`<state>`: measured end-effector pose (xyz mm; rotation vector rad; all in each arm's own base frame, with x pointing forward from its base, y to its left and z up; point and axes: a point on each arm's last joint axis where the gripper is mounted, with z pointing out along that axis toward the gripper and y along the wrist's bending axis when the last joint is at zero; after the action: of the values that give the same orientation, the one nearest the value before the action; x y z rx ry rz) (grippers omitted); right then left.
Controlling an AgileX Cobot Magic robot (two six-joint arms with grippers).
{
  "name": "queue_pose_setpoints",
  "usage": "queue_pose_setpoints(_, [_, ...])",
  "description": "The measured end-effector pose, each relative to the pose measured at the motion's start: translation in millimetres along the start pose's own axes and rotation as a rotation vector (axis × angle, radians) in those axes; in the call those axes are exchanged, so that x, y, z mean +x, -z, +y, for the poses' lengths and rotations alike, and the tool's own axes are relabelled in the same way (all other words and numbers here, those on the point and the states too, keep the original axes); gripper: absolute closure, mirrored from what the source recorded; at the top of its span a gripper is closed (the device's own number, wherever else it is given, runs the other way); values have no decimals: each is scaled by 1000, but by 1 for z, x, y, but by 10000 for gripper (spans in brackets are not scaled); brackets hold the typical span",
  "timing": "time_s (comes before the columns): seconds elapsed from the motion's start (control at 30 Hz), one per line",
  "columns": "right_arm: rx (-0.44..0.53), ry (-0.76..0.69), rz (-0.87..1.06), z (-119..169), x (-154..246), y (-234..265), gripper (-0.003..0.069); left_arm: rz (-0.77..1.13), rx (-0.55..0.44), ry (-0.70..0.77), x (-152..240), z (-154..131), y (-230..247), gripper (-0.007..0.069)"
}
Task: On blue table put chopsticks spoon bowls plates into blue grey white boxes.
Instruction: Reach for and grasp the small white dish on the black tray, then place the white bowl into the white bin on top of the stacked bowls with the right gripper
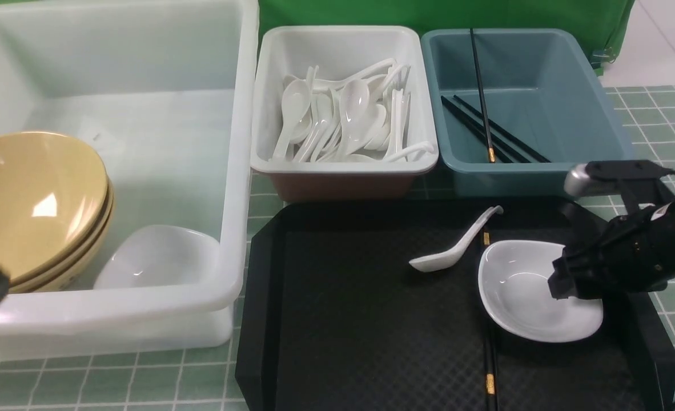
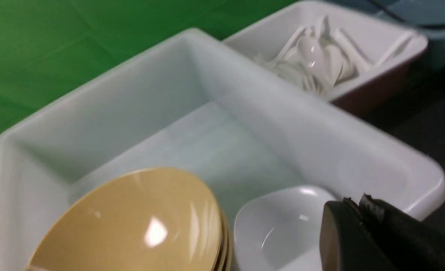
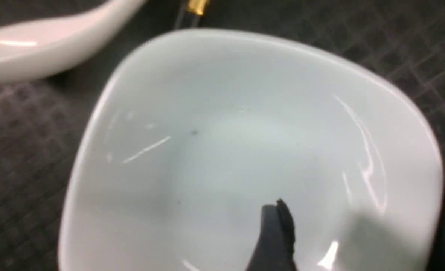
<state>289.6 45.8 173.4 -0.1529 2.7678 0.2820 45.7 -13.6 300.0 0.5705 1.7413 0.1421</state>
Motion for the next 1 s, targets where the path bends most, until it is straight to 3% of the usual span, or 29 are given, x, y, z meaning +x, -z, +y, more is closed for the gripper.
queue_pose_setpoints(0.13, [2,-14,32,-2,2,-10,141,17,-78,-2,33,-8,3,623])
queue_pose_setpoints(0.23, [-3,-12,29,-1,0,-9,193,-6,-131,-26,40,-7,4,623])
queue_pose_setpoints(0.27, [-14,6,42,0,1,-9,282,-40,-171,-38,40,-6,6,623])
queue_pose_setpoints(0.3, [-15,8,45,0,1,-9,282,-49,-179,-34,40,-5,7,623])
queue_pose_setpoints(0.4, [-58,66,61,6,-5,3,510,-87,-217,-13,37,-3,9,623])
queue_pose_setpoints(0.5, [-96,118,40,17,-15,31,584,-85,-226,-8,38,-2,9,623])
queue_pose_setpoints(0.63, [-123,228,-89,43,-40,72,590,-85,-228,-9,38,-1,9,623])
queue_pose_setpoints(0.73, [-245,390,-320,110,-70,117,590,-89,-229,-5,38,-1,9,623])
queue_pose_setpoints(0.83, [-360,517,-464,174,-80,132,590,-91,-229,5,38,-1,9,623])
queue_pose_setpoints(0.9, [-428,620,-557,228,-81,126,590,-91,-229,7,38,-1,9,623])
queue_pose_setpoints(1.0, [-447,808,-675,287,-79,104,590,-92,-229,9,38,-1,9,623])
